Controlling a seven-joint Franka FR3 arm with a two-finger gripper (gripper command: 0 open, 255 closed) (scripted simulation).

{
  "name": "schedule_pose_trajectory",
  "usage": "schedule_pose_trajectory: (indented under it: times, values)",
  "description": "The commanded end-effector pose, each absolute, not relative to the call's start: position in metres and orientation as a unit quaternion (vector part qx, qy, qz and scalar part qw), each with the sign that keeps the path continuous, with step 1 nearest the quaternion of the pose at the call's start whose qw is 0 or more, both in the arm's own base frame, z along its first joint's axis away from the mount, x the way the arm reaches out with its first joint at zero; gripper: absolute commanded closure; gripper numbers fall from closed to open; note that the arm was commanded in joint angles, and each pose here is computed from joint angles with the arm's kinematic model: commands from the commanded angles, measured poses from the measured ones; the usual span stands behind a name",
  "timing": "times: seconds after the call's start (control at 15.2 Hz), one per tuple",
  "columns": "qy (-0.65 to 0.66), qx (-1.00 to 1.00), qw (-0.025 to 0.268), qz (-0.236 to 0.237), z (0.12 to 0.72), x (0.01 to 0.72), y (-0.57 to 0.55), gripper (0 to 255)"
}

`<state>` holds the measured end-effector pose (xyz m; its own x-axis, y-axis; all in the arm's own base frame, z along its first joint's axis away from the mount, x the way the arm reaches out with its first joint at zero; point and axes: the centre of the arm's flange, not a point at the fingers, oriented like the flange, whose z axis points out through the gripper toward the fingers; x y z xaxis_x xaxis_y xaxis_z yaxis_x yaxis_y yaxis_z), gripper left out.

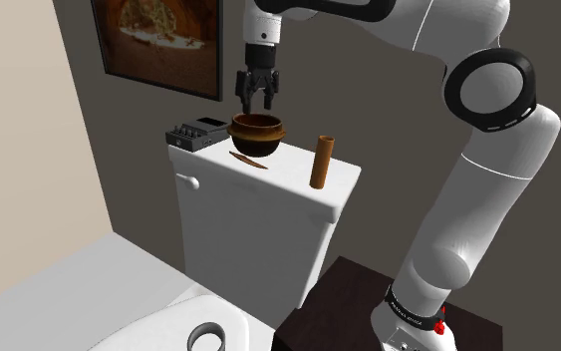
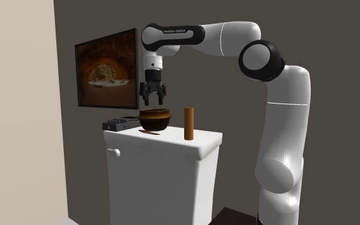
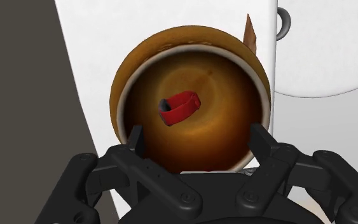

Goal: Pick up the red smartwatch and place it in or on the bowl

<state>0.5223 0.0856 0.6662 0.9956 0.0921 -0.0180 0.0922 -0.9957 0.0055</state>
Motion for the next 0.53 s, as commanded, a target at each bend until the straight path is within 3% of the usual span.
schedule_pose_trajectory:
  times: [0.0, 0.2, 0.46]
  values:
    - [0.046, 0.999, 0.003, -0.009, 0.679, 0.522, 0.086, 0]
    - [0.046, 0.999, 0.003, -0.009, 0.716, 0.523, 0.086, 0]
    - [0.046, 0.999, 0.003, -0.009, 0.716, 0.523, 0.086, 0]
